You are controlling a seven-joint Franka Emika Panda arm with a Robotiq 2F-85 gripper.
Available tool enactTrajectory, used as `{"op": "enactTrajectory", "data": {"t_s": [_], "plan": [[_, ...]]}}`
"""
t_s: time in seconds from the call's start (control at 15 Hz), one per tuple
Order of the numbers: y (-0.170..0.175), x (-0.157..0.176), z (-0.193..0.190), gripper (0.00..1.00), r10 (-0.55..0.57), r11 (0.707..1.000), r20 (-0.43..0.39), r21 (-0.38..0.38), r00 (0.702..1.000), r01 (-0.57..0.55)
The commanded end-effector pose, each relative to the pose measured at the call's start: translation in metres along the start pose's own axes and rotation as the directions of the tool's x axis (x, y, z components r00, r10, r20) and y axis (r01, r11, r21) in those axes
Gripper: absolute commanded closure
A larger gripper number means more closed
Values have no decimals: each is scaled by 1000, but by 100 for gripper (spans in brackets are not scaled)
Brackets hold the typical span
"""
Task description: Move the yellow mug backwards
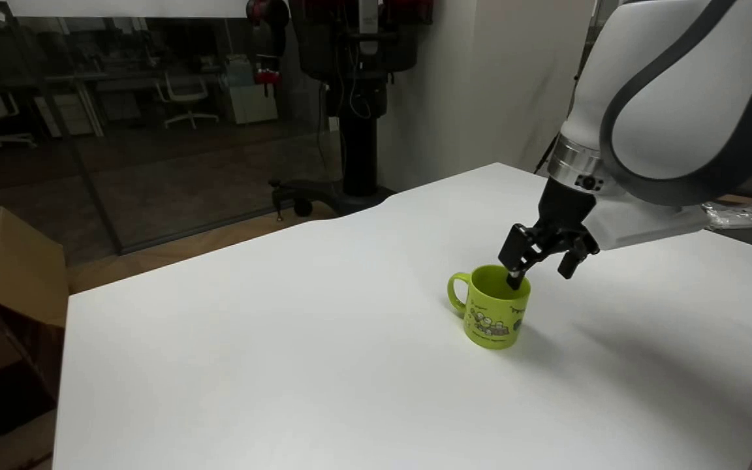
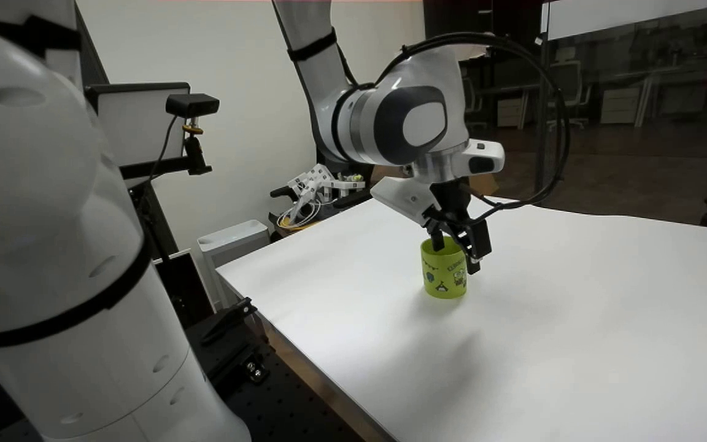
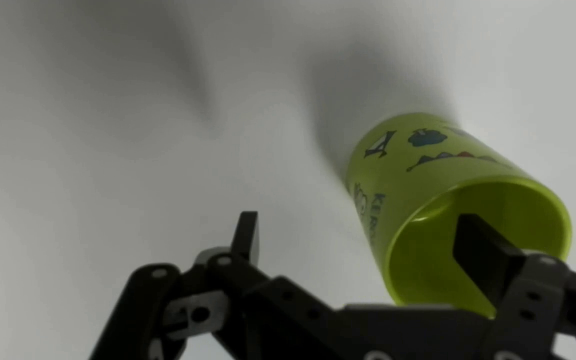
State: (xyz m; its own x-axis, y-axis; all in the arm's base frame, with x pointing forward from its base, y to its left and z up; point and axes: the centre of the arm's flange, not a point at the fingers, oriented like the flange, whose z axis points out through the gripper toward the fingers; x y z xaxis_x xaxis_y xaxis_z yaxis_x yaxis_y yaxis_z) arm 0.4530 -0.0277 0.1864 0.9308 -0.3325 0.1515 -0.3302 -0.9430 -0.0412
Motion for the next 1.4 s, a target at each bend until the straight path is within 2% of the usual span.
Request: {"op": "enactTrajectory", "data": {"t_s": [0.0,0.4,0.67,0.73,1.13,1.2,1.33], "plan": [[13,7,2,26,26,999,-8,27,1000,-26],[9,13,11,69,22,999,23,42,1000,-23],[2,16,19,95,0,999,54,53,999,-3],[0,16,20,99,-14,998,60,58,998,11],[-12,8,18,98,-171,983,107,78,979,163],[-11,10,15,90,-125,991,69,66,990,120],[-14,10,15,90,-154,986,80,71,985,148]]}}
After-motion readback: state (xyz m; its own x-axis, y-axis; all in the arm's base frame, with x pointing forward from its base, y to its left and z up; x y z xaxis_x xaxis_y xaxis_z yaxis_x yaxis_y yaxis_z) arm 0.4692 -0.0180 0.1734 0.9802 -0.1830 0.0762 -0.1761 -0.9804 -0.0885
